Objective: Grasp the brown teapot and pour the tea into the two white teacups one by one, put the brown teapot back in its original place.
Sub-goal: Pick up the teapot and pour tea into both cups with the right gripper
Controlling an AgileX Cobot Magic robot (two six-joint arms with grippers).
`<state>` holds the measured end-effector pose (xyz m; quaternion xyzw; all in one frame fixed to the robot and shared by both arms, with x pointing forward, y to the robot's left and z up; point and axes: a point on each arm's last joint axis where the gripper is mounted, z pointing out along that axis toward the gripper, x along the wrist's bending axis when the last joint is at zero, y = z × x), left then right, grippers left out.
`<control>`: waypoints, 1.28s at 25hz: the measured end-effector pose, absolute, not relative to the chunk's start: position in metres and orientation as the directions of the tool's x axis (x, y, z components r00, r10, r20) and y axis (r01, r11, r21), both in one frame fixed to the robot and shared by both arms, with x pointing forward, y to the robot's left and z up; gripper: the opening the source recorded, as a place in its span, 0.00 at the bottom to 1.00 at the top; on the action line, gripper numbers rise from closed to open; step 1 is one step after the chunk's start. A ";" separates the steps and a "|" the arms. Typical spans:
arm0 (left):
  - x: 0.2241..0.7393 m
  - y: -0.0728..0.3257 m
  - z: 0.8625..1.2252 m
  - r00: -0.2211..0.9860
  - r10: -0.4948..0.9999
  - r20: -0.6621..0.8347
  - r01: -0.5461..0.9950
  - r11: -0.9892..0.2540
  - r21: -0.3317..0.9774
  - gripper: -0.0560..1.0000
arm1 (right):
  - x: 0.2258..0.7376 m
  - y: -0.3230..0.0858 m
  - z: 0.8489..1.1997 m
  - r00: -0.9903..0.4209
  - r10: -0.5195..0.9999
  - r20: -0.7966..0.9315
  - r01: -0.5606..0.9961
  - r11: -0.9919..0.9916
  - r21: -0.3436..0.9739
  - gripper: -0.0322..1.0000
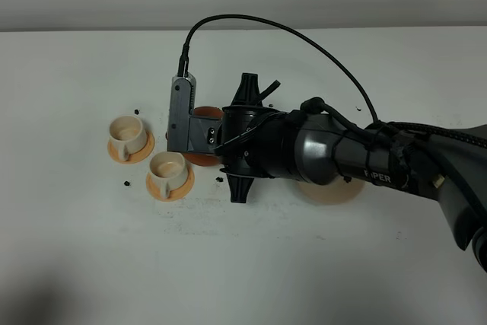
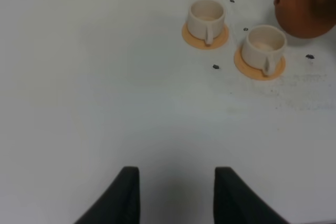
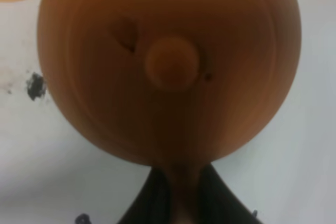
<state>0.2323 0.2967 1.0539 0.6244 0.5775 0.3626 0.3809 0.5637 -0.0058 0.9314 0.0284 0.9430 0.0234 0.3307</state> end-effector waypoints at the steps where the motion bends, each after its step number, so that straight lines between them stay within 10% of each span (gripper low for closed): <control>1: 0.232 0.297 1.054 0.070 0.997 0.013 0.445 -0.043 0.895 0.40 | 0.563 -0.005 0.932 -0.778 0.064 -0.625 0.033 0.998 0.060 0.15; 32: 0.232 0.297 1.054 0.070 0.997 0.013 0.445 -0.043 0.895 0.40 | 0.562 0.001 0.932 -0.681 -0.163 -0.714 -0.129 0.986 -0.102 0.15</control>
